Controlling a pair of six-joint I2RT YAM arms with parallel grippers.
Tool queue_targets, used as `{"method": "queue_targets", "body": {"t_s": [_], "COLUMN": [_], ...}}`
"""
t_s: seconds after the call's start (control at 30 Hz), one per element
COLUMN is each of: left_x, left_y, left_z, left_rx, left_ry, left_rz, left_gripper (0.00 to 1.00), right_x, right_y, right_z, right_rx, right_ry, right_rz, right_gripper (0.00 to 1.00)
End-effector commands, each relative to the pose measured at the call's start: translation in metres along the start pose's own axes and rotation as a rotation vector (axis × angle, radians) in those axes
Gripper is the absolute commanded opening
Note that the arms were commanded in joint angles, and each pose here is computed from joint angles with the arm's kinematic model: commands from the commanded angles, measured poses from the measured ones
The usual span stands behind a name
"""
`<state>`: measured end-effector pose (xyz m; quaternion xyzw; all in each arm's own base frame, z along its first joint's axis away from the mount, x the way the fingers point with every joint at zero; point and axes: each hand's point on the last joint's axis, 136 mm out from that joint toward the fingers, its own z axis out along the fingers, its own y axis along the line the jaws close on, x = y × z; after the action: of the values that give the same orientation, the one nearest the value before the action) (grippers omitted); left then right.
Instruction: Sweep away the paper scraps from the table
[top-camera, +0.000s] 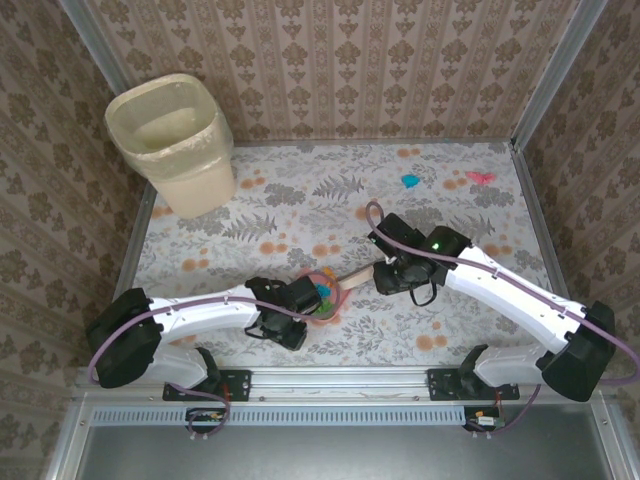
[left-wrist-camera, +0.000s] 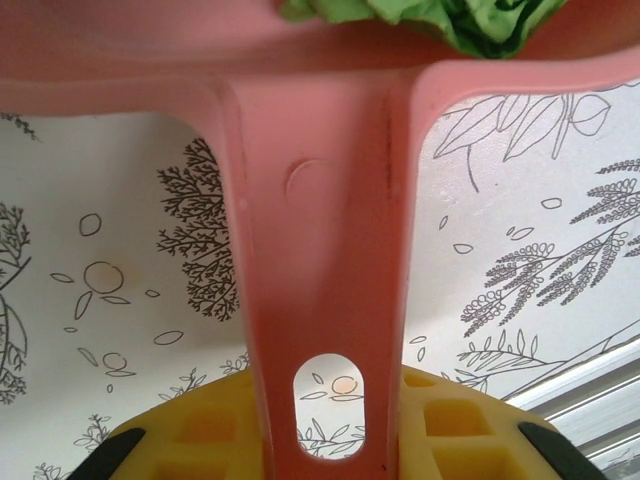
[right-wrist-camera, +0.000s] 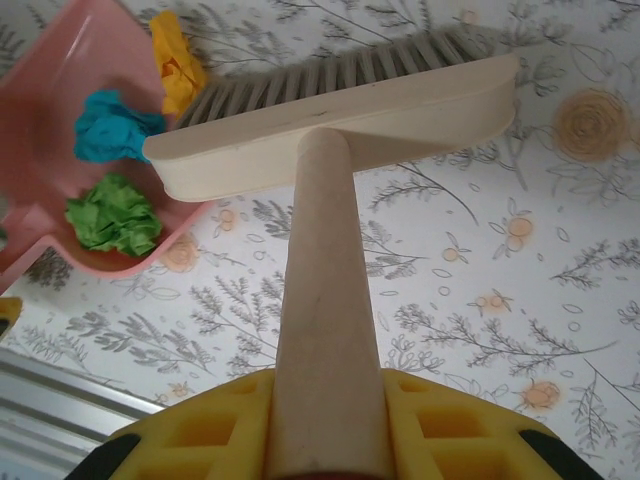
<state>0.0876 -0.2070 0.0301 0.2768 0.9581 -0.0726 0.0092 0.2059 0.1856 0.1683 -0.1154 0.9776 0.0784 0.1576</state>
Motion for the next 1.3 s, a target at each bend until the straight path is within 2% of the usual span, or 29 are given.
{"method": "queue_targets", "body": {"t_s": [0.0, 0.13, 0.3, 0.47, 0.67, 0.7, 0.9, 1.27], "left_x": [-0.003, -0.005, -0.008, -0.011, -0.013, -0.013, -0.015, -0.017], "left_y": [0.005, 0.011, 0.014, 0.017, 0.02, 0.021, 0.024, 0.031], "left_z": [-0.007, -0.008, -0.01, -0.013, -0.013, -0.012, -0.012, -0.009], "left_rx": [-0.036, -0.043, -0.029, -0.026, -0.02, -0.02, -0.022, -0.046], "left_ry": [-0.008, -0.014, -0.029, -0.045, -0.056, -0.055, -0.053, -0.047], "left_rz": [-0.012, -0.042, -0.068, -0.092, -0.113, -0.116, -0.134, -0.155], "left_gripper": [0.0, 0.0, 0.0, 0.0, 0.0, 0.0, 0.0, 0.0], "right_x": [-0.013, -0.018, -0.041, -0.068, -0.095, -0.095, -0.078, -0.029], "right_y": [0.009, 0.001, -0.004, -0.003, 0.022, 0.024, 0.046, 0.054], "right_z": [-0.018, -0.035, -0.051, -0.032, -0.001, 0.014, 0.038, 0.029], "right_rx": [-0.038, -0.015, -0.051, -0.063, -0.136, -0.124, -0.145, -0.168], "right_ry": [-0.056, -0.097, -0.207, -0.242, -0.236, -0.201, -0.094, -0.042], "right_rz": [-0.037, -0.047, 0.021, 0.121, 0.126, 0.122, 0.015, -0.076], "right_gripper": [0.0, 0.0, 0.0, 0.0, 0.0, 0.0, 0.0, 0.0]}}
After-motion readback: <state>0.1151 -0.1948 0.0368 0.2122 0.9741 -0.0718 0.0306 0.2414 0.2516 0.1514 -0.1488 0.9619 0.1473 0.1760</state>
